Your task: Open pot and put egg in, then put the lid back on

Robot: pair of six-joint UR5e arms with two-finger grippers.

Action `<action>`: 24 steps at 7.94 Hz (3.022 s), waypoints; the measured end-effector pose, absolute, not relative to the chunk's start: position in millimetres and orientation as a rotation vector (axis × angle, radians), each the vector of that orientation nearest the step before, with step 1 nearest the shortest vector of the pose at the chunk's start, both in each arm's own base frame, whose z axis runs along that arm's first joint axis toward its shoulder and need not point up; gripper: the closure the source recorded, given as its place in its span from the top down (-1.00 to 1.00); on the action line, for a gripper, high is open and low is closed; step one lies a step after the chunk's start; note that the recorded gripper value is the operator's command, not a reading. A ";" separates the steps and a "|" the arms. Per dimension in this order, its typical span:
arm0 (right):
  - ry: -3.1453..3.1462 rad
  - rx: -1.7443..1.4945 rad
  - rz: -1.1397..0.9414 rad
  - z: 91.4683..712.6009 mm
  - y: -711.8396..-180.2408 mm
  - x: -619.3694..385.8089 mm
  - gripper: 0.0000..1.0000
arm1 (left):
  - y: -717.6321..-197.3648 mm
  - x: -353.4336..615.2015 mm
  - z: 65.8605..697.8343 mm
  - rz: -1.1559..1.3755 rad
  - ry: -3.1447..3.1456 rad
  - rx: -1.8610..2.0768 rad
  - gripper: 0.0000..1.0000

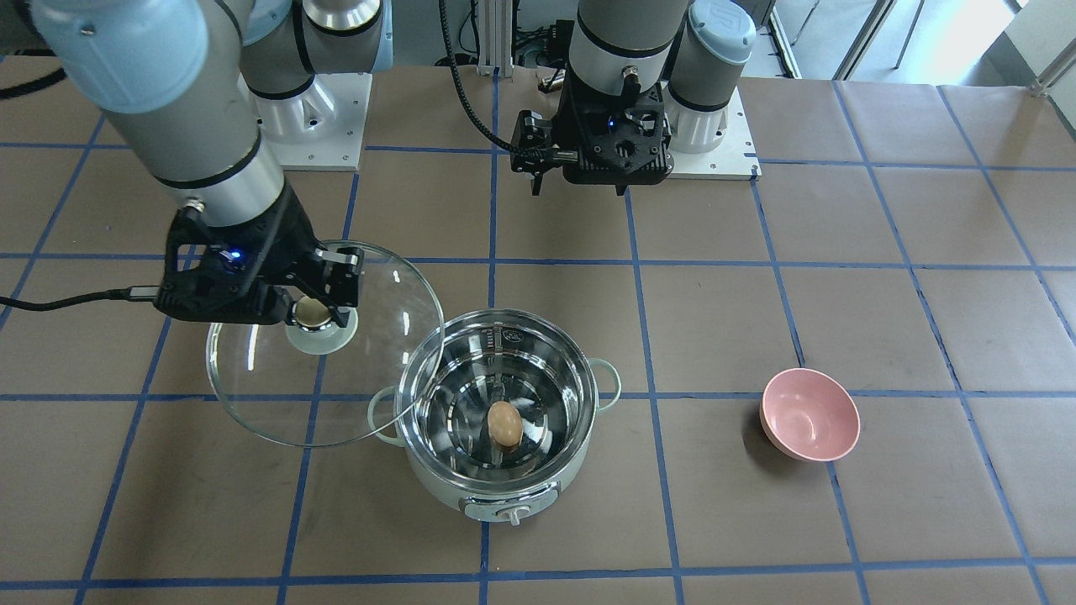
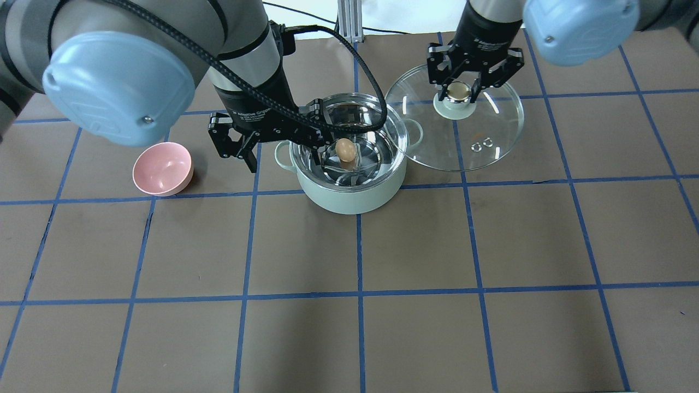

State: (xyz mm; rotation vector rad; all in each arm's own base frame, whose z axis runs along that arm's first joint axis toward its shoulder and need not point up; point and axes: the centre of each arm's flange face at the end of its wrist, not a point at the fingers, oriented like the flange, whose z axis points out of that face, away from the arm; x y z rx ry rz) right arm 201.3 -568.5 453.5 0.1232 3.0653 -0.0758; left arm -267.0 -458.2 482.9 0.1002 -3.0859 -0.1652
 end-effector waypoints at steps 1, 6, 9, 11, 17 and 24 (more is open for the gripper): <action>3.059 0.127 -0.089 445.3 -567.6 230.7 -1.00 | -458.3 -253.0 489.7 -0.166 -3.085 0.067 1.00; 3.021 0.172 -0.121 407.0 -571.9 334.3 -1.00 | -482.2 -142.4 528.7 -0.064 -3.086 -0.056 1.00; 3.010 0.183 -0.103 392.7 -575.1 352.1 -1.00 | -486.2 -131.6 534.2 -0.016 -3.156 -0.177 1.00; 3.003 0.185 -0.093 379.1 -581.4 356.0 -1.00 | -489.7 -129.5 536.6 0.037 -3.186 -0.228 1.00; 3.002 0.165 -0.057 362.2 -585.4 358.9 -1.00 | -503.5 -129.4 540.9 0.210 -3.176 -0.210 1.00; 3.006 0.140 -0.052 358.1 -586.1 359.1 -1.00 | -503.0 -133.6 541.9 0.216 -3.128 -0.030 1.00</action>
